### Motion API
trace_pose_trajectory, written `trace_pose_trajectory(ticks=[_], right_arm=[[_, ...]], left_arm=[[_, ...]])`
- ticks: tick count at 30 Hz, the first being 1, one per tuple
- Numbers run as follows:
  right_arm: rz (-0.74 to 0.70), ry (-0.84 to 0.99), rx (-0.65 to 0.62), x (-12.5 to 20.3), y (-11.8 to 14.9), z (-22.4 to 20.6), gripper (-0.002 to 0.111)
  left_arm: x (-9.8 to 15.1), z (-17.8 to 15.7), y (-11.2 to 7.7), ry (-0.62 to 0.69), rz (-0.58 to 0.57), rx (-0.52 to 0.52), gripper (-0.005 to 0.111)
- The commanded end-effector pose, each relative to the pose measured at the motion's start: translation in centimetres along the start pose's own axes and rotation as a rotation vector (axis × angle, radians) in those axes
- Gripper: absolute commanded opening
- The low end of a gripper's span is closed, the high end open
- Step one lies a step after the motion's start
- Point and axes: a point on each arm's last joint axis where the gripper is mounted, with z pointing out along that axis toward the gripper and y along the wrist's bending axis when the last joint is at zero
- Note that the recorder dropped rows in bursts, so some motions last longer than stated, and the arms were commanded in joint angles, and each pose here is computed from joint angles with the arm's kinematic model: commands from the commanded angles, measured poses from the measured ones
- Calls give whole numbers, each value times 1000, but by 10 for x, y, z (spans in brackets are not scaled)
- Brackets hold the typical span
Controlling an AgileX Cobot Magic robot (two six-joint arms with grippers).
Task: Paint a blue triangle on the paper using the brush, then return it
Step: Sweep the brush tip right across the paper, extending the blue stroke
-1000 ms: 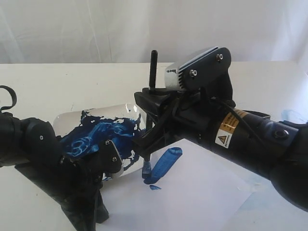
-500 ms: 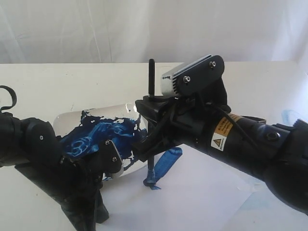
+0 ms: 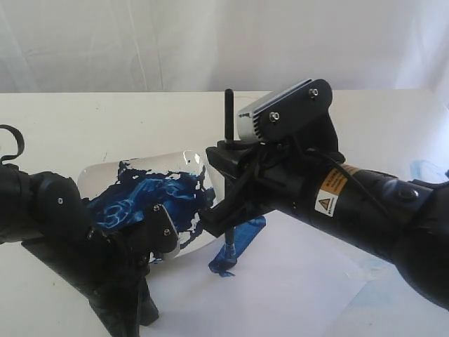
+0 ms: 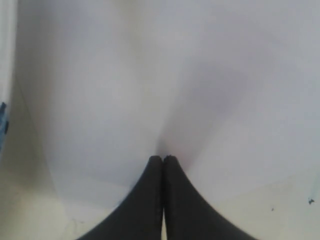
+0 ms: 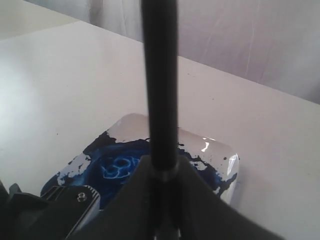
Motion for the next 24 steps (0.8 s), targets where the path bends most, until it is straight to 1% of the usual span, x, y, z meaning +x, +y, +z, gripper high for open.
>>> trace_pose_trajectory(ticks=[1,8,15,24], right_arm=[[-3,28,25,2,-2,-2,0],[-4,43,29,2,-3,-3,0],[-20,42,72,-3,-7,-11,0],[-19,77,100,-1,-9,-14,0]], left_arm=[[4,5,-3,26,-8,23,0],[4,5,-3,26,-8,23,0],[4,5,-3,26,-8,23,0],[4,5,-3,26,-8,23,0]])
